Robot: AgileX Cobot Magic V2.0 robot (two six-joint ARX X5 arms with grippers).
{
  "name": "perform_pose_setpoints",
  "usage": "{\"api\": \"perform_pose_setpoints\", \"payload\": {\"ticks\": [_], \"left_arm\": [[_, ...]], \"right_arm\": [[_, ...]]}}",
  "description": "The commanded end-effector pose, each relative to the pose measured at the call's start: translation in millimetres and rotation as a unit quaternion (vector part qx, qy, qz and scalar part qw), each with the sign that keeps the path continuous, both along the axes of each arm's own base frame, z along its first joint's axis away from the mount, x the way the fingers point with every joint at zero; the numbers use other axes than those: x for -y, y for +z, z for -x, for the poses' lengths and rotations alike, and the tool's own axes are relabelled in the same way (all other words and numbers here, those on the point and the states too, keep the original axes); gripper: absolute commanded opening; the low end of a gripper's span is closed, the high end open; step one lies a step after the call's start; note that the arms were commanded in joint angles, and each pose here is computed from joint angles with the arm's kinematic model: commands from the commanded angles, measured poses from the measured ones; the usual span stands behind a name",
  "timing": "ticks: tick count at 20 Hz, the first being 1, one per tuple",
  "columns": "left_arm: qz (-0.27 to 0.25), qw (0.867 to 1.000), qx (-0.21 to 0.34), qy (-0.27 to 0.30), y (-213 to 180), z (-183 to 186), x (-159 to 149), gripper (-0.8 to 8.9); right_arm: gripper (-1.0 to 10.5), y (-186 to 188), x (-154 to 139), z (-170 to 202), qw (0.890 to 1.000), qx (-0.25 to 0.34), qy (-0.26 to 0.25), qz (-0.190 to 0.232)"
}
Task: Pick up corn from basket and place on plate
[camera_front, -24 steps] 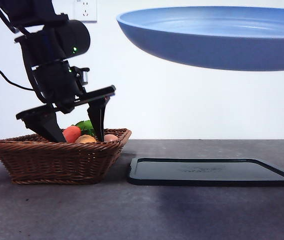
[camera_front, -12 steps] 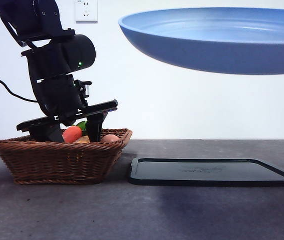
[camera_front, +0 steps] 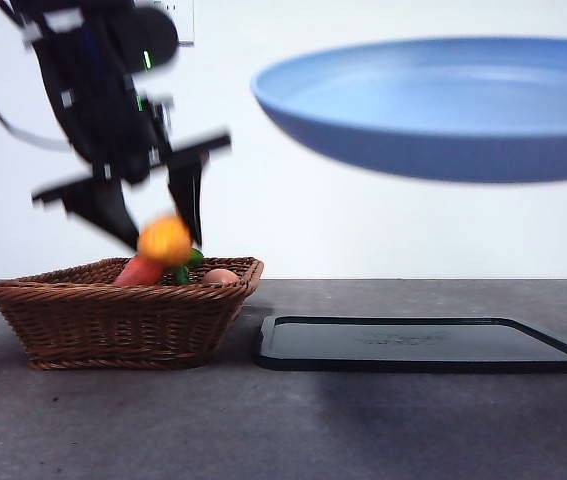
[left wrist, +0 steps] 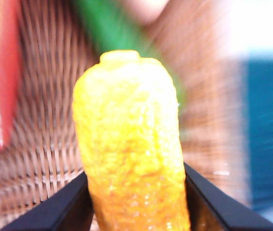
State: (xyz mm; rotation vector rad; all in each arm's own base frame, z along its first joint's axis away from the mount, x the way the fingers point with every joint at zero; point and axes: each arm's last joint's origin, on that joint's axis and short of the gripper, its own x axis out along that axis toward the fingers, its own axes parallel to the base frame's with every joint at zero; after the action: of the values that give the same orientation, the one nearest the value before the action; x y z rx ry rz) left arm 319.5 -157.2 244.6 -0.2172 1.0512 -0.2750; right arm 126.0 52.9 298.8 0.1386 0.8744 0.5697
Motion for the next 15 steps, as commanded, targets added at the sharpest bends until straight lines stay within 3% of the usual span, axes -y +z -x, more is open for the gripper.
{"api": "perform_pose_setpoints", "payload": {"ticks": [1, 7, 11, 15], "left_arm": [[0.024, 0.999, 0.044, -0.007, 30.8, 10.7, -1.7, 1.92], [0.083, 0.986, 0.122, -0.075, 89.7, 57.6, 3.3, 1.92], [0.068, 0.976, 0.13, -0.161, 86.6, 76.7, 34.8, 1.92], [0.038, 0.963, 0.112, -0.244, 58.8, 83.3, 76.1, 1.92]], "right_arm": [[0.0, 0.8, -5.6, -15.8, 1.0, -0.002, 0.0, 0.002], [0.0, -30.1, -24.8, -72.8, 0.999, -0.045, -0.01, 0.006], [0.0, -50.6, -30.0, -104.6, 0.996, -0.079, -0.013, -0.05], [0.0, -55.7, -27.8, -117.6, 0.991, -0.095, -0.015, -0.095]]}}
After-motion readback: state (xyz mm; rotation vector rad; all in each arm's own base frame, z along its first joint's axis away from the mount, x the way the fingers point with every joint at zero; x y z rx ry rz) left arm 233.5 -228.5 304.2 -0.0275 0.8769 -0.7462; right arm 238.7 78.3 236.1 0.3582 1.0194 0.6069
